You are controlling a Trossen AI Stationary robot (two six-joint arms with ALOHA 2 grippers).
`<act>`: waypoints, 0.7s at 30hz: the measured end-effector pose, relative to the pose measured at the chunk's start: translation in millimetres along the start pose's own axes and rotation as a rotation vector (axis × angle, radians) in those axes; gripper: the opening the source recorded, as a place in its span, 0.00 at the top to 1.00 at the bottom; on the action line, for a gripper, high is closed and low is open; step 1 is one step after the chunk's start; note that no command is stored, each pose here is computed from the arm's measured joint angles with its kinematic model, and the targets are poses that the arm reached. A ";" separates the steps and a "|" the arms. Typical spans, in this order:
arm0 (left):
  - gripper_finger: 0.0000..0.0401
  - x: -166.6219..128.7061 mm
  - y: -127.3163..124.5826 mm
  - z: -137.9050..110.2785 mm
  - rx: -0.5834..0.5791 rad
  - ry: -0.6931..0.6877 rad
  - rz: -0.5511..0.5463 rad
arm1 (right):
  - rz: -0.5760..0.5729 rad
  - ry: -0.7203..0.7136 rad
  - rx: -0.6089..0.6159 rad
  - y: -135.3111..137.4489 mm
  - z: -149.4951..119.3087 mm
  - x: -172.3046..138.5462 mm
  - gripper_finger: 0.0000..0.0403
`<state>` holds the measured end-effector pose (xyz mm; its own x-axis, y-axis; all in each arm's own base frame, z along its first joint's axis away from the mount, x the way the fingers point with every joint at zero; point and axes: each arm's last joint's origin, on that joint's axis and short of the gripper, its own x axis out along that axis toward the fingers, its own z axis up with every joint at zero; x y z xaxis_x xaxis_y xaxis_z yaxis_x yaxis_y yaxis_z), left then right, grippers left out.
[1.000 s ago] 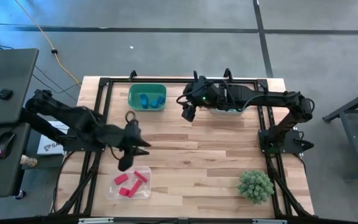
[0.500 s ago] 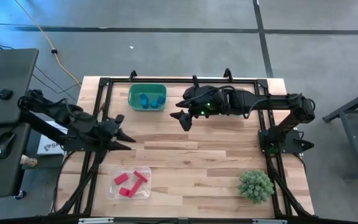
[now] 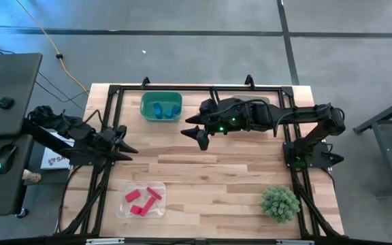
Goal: Sort & place blocks by color
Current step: Return to Home Position
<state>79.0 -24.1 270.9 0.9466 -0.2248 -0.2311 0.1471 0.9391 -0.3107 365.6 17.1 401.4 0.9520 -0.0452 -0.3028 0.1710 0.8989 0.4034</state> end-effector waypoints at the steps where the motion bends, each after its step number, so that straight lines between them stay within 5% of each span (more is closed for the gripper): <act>1: 0.82 -2.7 1.7 -4.0 0.002 -0.013 -0.005 | 0.003 0.000 0.022 0.3 0.0 0.0 0.36; 9: 0.82 -17.9 13.4 -29.8 0.019 -0.143 -0.021 | 0.040 -0.061 0.075 5.0 5.4 -0.4 0.36; 21: 0.82 -1.8 19.7 -44.9 0.023 -0.168 0.056 | 0.089 -0.123 0.049 13.9 15.8 -18.9 0.36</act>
<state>67.3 -16.8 223.8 0.9879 -0.1269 -0.0895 0.0973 0.9550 -0.2802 354.0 23.5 426.4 0.9873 -0.0218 -0.1571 0.0936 0.8795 0.4665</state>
